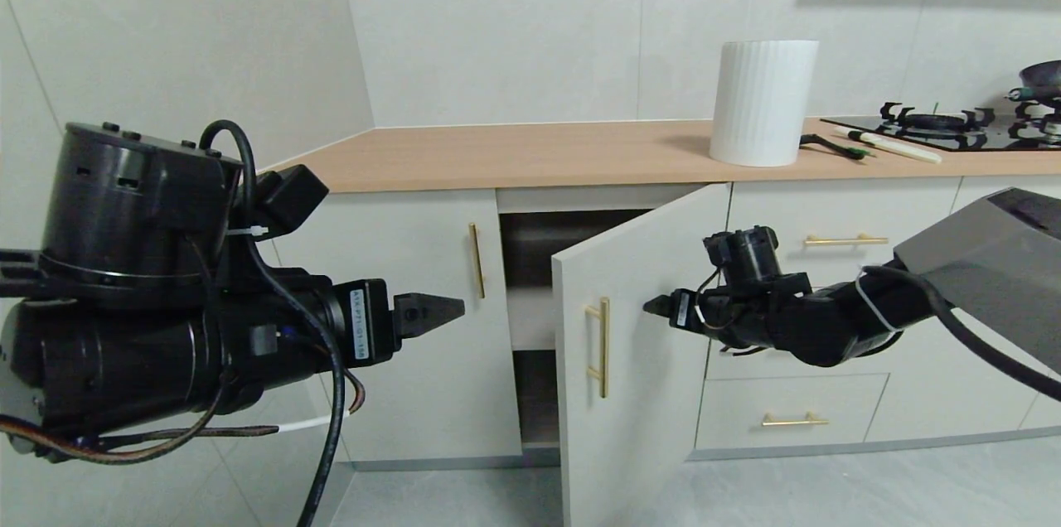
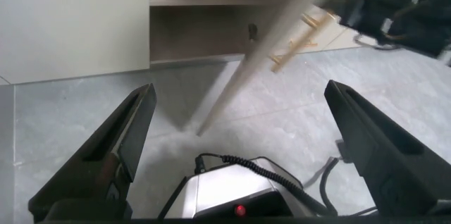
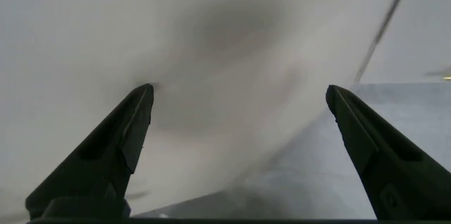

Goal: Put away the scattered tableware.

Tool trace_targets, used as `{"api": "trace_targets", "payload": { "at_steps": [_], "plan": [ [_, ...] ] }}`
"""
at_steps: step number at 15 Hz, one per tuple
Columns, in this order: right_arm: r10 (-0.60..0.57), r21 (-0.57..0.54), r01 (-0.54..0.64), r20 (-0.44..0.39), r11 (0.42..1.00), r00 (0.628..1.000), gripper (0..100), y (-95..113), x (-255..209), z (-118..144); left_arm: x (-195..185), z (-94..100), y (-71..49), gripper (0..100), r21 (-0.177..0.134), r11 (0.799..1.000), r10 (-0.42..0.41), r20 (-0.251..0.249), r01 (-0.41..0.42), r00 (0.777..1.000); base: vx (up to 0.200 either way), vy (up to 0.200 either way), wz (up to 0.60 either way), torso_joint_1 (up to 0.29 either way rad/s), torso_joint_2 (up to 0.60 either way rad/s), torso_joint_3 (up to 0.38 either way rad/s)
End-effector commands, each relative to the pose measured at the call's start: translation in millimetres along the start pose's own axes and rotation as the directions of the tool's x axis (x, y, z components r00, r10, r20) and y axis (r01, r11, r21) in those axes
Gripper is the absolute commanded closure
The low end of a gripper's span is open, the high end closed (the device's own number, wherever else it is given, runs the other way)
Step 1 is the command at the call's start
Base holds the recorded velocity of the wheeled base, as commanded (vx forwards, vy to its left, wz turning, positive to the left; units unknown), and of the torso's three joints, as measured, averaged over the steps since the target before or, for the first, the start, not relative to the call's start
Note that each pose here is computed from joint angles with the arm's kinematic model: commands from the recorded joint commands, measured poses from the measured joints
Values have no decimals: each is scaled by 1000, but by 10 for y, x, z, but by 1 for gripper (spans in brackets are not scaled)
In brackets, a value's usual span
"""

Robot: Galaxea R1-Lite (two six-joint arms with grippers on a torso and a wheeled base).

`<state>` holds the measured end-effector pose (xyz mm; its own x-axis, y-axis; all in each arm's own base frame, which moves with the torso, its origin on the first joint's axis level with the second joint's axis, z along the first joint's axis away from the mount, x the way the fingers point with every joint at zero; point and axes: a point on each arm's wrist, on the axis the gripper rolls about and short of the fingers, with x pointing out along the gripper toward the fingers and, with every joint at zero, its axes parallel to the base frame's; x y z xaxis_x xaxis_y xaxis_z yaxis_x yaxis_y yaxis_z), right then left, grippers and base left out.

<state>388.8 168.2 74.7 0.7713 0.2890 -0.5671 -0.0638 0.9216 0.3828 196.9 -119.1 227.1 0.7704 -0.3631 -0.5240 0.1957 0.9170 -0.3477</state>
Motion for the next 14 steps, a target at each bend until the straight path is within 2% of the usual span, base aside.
{"api": "trace_targets", "payload": {
  "at_steps": [1,7,12,14],
  "plan": [
    [-7,29,7,-13,1000,1000,0,-20,174,-55,-2,1,-1,0,0,1000,0,1,0,1000,0,0,0,0,0,0],
    [1,120,-2,11,993,1000,0,14,338,-20,5,-4,1,0,0,1000,0,-3,0,1000,0,0,0,0,0,0],
    [15,199,-23,42,980,999,0,59,416,54,5,-2,4,0,-1,1000,1,-2,-1,1000,200,0,0,-1,0,4],
    [15,234,-28,58,972,998,0,78,441,88,5,-2,4,0,-1,1000,1,-2,-1,1000,0,0,0,0,0,0]
  ]
}}
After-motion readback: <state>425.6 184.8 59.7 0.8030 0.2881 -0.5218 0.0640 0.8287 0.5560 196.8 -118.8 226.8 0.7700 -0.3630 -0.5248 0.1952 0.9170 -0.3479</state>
